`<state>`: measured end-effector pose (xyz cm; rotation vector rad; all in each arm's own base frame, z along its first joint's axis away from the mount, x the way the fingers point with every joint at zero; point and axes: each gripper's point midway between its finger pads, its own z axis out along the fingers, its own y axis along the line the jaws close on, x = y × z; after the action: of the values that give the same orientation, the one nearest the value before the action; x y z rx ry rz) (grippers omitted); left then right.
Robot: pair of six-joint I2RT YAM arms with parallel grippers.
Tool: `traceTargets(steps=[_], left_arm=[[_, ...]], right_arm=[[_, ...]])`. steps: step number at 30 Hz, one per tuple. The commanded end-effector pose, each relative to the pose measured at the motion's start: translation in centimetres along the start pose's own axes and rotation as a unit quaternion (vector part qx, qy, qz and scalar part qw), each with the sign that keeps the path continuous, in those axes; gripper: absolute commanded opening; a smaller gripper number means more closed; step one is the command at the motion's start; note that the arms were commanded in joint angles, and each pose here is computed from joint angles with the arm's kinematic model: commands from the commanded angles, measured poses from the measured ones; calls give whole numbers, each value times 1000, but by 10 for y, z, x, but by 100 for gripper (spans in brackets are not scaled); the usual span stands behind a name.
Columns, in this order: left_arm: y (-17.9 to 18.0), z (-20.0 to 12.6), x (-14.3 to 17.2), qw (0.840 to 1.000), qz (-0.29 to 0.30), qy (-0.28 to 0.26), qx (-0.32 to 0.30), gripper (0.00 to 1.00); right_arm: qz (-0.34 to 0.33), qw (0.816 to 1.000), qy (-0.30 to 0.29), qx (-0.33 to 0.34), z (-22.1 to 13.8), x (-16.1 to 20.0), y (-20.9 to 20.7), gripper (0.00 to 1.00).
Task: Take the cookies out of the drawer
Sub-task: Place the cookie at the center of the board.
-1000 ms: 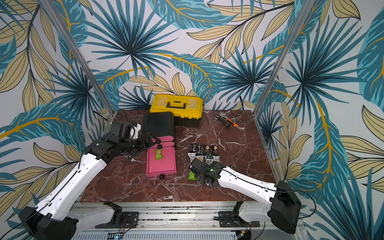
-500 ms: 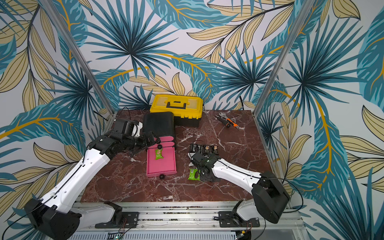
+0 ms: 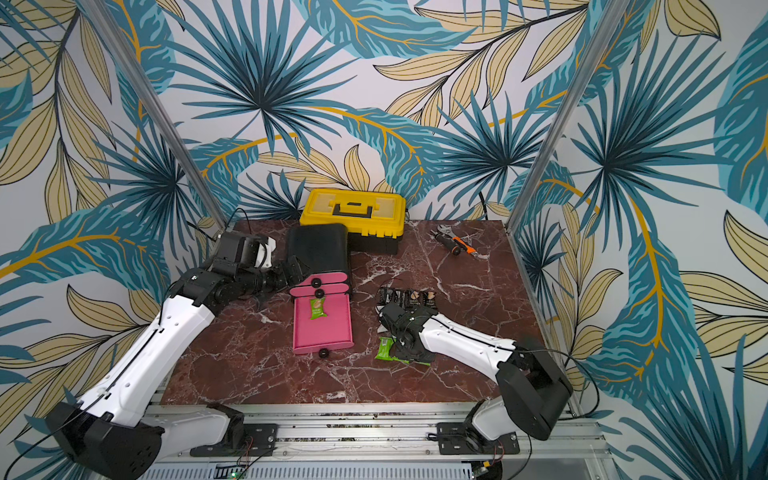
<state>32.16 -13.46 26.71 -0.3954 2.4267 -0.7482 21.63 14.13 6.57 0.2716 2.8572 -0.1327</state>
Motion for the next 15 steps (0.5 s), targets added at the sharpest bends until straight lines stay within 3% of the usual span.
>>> traceTargets(steps=[1, 6, 10, 15], left_arm=[[-1, -20, -21, 999, 6, -33, 8, 100], [9, -14, -31, 1000, 0, -29, 0, 100], [7, -1, -40, 1000, 6, -21, 12, 100], [8, 11, -59, 999, 7, -38, 20, 100]], right_arm=[[39, 998, -46, -21, -22, -18, -1, 51], [55, 992, -85, -81, -52, -40, 19, 52], [74, 974, -118, -178, -77, -59, 66, 53], [120, 913, -161, -355, -114, -75, 156, 54]])
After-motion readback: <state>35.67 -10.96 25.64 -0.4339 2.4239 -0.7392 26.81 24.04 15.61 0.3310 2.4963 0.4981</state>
